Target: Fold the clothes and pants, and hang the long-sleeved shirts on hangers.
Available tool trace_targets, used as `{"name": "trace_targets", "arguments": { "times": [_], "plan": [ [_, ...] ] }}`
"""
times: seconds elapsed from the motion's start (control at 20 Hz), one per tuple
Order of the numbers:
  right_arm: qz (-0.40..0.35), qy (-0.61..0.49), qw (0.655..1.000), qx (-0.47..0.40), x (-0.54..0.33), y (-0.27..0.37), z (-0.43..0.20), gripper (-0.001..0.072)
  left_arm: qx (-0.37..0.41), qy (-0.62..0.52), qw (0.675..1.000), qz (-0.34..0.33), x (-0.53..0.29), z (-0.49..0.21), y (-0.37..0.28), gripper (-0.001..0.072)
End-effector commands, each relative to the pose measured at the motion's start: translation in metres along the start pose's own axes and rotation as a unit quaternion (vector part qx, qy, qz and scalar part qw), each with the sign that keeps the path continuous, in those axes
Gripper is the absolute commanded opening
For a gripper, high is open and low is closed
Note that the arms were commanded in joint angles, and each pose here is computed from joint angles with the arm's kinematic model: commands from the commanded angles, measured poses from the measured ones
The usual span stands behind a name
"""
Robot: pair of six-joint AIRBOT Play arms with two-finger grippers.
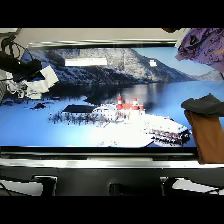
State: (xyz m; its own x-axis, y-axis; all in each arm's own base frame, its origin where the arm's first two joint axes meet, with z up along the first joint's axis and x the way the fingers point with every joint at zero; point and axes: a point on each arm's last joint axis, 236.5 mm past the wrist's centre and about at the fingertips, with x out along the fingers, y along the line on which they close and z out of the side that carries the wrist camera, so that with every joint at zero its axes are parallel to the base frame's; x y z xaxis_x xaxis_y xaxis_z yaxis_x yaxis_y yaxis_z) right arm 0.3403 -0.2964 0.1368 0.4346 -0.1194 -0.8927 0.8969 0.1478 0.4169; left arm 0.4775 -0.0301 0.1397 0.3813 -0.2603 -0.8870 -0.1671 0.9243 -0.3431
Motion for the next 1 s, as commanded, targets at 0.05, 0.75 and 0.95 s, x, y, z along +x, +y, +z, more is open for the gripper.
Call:
{"name": "trace_targets", "arguments": {
  "times": [0.05, 0.75, 0.95],
  "plan": [
    [-0.093, 0.014, 0.996, -0.004, 0.008, -0.058, -0.016, 0.0026, 0.002, -0.002, 1.000, 0.000, -0.002, 0.000, -0.001, 0.0020],
    [-0.294, 0.067, 0.954, 0.002, 0.038, -0.213, -0.099, 0.0026, 0.002, -0.004, 1.000, -0.001, -0.004, 0.000, -0.001, 0.0020],
    [-0.335, 0.074, 0.939, -0.004, 0.025, -0.230, -0.100, 0.0027, 0.002, -0.004, 1.000, 0.000, -0.004, 0.000, -0.001, 0.0020]
  ]
}}
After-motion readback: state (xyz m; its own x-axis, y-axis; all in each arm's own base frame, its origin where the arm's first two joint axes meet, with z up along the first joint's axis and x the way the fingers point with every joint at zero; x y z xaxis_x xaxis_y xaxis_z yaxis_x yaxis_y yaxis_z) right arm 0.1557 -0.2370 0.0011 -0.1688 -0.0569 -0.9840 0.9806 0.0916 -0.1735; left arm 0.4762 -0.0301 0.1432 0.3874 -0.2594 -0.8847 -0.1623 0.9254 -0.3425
